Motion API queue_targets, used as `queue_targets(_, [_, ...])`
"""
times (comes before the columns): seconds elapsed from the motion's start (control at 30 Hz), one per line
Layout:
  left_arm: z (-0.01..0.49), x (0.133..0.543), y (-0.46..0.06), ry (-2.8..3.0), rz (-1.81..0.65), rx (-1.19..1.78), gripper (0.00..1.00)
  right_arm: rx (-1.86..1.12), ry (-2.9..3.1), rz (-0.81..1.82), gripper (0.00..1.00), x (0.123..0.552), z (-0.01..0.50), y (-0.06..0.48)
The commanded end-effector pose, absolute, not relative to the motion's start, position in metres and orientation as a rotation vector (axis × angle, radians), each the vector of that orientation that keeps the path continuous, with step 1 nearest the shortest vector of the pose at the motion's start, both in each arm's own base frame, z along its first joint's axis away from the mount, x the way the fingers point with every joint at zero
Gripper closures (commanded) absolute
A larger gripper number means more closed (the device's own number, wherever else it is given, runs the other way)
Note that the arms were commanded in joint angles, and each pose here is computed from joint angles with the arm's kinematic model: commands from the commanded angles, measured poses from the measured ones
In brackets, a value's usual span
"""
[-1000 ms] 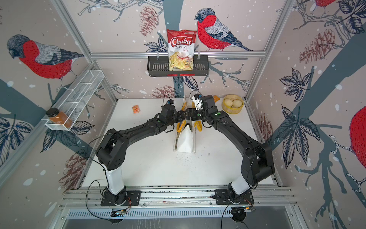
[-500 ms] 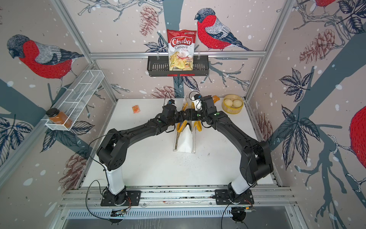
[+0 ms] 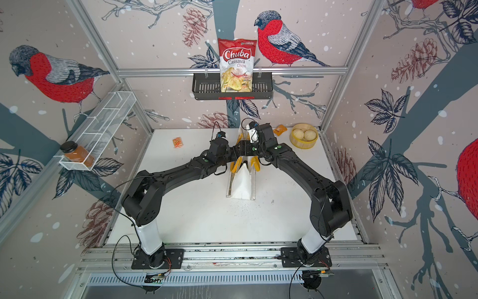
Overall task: Place the art knife into the pouch
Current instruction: Close the pouch at the center of the board.
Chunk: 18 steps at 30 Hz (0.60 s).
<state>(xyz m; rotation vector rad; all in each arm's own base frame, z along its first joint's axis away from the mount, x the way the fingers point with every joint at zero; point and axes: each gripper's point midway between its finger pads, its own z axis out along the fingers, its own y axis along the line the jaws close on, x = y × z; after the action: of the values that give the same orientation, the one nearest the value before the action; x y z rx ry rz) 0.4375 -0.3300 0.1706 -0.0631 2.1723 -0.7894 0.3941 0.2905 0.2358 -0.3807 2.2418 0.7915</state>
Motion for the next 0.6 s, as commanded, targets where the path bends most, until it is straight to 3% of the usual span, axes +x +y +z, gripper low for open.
queue_targets(0.0, [0.176, 0.438, -0.329, 2.146, -0.808, -0.07, 0.39, -0.315, 2.269, 0.671, 0.28, 0.402, 0.233, 0.279])
queue_targets(0.27, [0.171, 0.433, -0.327, 2.154, -0.814, -0.071, 0.39, -0.258, 2.285, 0.614, 0.34, 0.409, 0.231, 0.273])
queue_targets(0.57, [0.172, 0.431, -0.329, 2.146, -0.839, -0.068, 0.39, -0.247, 2.304, 0.599, 0.5, 0.414, 0.228, 0.282])
